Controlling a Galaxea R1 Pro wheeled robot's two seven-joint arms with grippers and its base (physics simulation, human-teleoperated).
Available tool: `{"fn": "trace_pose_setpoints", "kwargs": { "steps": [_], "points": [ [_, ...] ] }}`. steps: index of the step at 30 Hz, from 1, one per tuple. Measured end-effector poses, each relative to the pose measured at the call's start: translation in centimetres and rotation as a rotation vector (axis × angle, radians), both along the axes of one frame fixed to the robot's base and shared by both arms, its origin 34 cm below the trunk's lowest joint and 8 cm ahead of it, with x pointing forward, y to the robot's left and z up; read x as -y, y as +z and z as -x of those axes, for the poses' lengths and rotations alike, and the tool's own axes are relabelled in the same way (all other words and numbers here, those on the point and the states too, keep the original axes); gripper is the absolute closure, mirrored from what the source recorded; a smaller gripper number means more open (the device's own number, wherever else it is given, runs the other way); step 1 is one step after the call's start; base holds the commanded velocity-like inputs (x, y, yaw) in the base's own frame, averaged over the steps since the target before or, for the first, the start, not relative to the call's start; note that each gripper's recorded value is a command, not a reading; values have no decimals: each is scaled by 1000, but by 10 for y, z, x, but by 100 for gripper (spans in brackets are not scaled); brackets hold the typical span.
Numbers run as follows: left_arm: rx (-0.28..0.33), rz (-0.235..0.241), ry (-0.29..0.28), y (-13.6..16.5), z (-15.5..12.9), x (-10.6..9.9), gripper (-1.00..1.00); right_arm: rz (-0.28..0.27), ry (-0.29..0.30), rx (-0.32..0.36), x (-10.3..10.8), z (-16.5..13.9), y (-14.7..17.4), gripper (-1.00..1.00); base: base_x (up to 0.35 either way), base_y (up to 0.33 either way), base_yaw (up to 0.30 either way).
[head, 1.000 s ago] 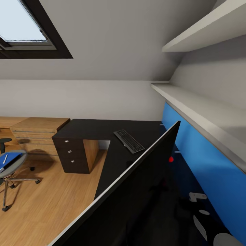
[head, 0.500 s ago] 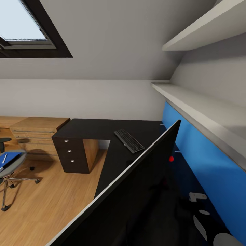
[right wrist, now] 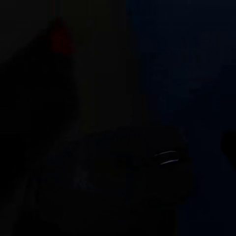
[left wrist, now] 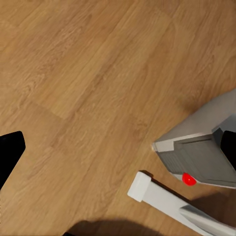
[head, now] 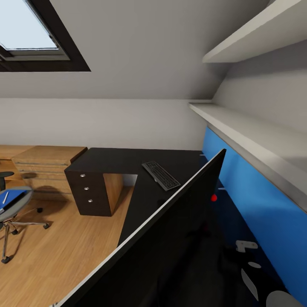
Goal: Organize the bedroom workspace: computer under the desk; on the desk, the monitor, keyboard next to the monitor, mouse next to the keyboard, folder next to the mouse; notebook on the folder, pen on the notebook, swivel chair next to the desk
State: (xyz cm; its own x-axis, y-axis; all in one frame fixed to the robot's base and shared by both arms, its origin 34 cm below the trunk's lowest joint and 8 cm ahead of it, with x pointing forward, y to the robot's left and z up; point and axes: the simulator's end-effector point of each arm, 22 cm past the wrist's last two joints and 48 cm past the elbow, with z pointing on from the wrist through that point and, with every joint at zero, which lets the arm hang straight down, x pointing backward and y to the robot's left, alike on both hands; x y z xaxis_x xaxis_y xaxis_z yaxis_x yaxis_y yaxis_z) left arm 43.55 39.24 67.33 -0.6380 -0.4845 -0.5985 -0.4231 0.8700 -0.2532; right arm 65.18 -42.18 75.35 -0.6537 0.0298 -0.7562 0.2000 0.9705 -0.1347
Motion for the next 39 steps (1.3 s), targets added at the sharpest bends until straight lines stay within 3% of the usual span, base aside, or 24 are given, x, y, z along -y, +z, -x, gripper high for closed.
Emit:
{"fn": "trace_pose_setpoints", "kwargs": {
  "steps": [32, 39],
  "points": [
    [-4, -10, 16, -5, 0, -5, -100, 2, -2, -13, 0, 1, -7, -100, 0, 0, 0],
    [-4, -11, 16, -5, 0, -6, -100, -6, -7, -53, 0, 8, -14, -100, 0, 0, 0]
  ]
}}
